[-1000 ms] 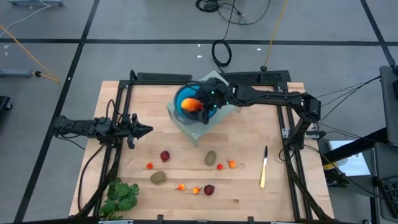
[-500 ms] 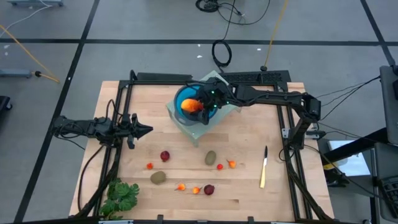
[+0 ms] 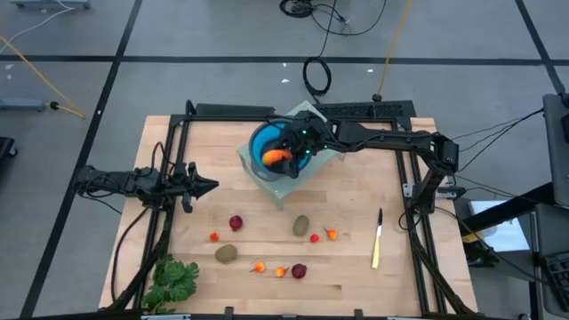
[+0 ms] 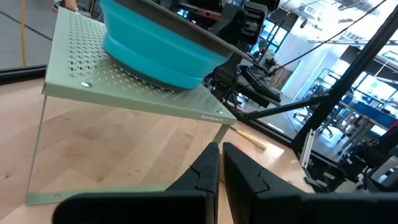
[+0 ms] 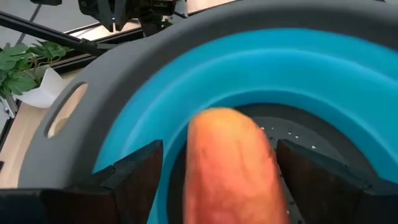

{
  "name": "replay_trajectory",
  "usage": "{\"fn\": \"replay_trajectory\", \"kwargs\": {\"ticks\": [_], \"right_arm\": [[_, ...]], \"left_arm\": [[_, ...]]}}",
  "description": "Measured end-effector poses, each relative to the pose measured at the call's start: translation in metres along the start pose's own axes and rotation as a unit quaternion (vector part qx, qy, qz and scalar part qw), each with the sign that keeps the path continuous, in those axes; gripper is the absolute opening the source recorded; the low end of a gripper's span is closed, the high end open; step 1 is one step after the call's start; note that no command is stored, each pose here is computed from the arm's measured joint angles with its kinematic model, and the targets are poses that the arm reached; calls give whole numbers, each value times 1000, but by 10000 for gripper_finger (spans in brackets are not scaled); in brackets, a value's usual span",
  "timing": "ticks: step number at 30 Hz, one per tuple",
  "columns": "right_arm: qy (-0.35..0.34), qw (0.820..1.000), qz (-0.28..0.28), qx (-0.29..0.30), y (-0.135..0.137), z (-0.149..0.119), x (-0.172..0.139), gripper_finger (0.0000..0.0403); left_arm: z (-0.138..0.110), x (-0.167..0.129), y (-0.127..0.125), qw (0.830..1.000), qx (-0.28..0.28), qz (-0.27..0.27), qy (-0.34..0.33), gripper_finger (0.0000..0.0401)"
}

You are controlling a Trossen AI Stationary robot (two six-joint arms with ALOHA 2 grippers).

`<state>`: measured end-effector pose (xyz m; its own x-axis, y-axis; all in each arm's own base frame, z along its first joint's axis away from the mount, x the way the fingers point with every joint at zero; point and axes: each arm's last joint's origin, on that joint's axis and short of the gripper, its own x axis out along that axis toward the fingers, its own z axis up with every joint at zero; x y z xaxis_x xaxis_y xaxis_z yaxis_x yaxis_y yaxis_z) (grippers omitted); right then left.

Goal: Pick & Place Fruit
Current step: Put the kiwi into the blue strainer bowl on the shelf

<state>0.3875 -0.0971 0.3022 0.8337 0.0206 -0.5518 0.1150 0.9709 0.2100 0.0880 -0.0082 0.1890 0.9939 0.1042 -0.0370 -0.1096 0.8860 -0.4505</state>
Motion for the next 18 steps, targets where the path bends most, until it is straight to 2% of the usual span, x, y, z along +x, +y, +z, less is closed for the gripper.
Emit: {"fn": "replay_trajectory", "kwargs": {"ticks": [6,11,13,18], "right_arm": [[-18,1000,0,-8,1,4,-3,322],[-85,996,-5,-25,8,22,-26,317],[-93,995,-20,-25,10,25,-38,312],[-101,994,-20,-26,18,30,-67,286]], "left_arm": [[0,0,0,1000,0,0,0,19],[0,0,0,1000,0,0,0,19],[0,0,0,1000,-1,0,0,19],[0,0,0,1000,2,0,0,19]]}}
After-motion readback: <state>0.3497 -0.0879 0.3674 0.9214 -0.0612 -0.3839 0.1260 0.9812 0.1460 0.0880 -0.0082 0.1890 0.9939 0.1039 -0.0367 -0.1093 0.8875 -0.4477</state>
